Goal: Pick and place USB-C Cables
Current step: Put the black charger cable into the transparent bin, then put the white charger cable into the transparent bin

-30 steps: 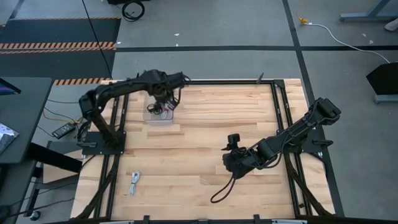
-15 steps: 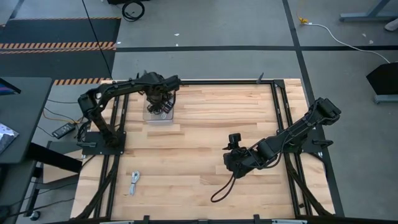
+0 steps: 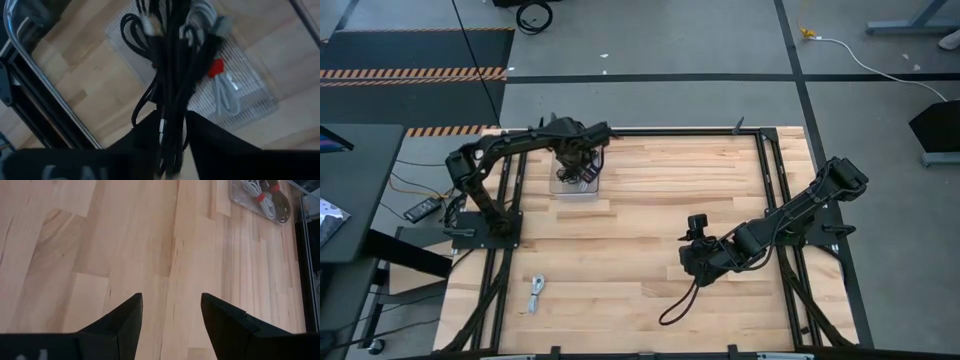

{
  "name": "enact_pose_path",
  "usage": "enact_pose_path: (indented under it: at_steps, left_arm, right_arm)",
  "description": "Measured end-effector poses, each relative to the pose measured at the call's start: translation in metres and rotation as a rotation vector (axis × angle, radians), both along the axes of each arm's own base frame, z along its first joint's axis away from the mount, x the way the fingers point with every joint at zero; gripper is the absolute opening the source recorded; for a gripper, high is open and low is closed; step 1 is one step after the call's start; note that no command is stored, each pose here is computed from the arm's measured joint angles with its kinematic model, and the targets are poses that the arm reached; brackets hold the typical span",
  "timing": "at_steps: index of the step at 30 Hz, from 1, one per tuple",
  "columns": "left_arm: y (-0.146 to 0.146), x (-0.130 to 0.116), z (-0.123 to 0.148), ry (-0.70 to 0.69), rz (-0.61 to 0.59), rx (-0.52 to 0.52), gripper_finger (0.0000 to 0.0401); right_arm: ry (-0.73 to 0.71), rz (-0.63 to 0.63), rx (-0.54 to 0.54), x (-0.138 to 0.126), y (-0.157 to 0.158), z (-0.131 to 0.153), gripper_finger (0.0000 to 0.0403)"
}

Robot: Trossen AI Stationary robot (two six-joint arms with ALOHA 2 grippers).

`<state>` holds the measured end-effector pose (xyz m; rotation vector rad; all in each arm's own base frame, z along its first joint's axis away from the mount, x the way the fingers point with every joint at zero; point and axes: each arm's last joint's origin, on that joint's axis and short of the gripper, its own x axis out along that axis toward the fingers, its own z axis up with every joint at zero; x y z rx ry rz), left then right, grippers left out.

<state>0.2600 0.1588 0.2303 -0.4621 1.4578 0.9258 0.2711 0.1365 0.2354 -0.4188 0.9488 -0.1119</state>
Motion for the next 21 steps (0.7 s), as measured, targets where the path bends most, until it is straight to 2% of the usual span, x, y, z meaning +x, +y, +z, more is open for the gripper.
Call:
enact_pose_path:
  at_steps: [7,10,16,21]
  left_arm:
    - [-0.011,0.006,0.000,0.012,-0.058,0.006,0.0192]
    - [-0.020,0.009,0.000,0.001,-0.071,-0.045,0.0214]
    - [-0.065,0.023,-0.001,-0.048,-0.117,-0.228,0.0222]
    - [-0.114,0.028,0.000,0.042,-0.239,-0.244,0.0216]
  right_arm:
    - [0.000,0.000,0.000,0.000,0.000,0.000,0.0208]
    - [0.000,0.000,0.000,0.000,0.000,0.000,0.0208]
    - [0.008,0.018,-0.018,0.001,-0.001,0.000,0.0208]
    - [0.020,0.032,-0.044,0.003,-0.007,0.000,0.0208]
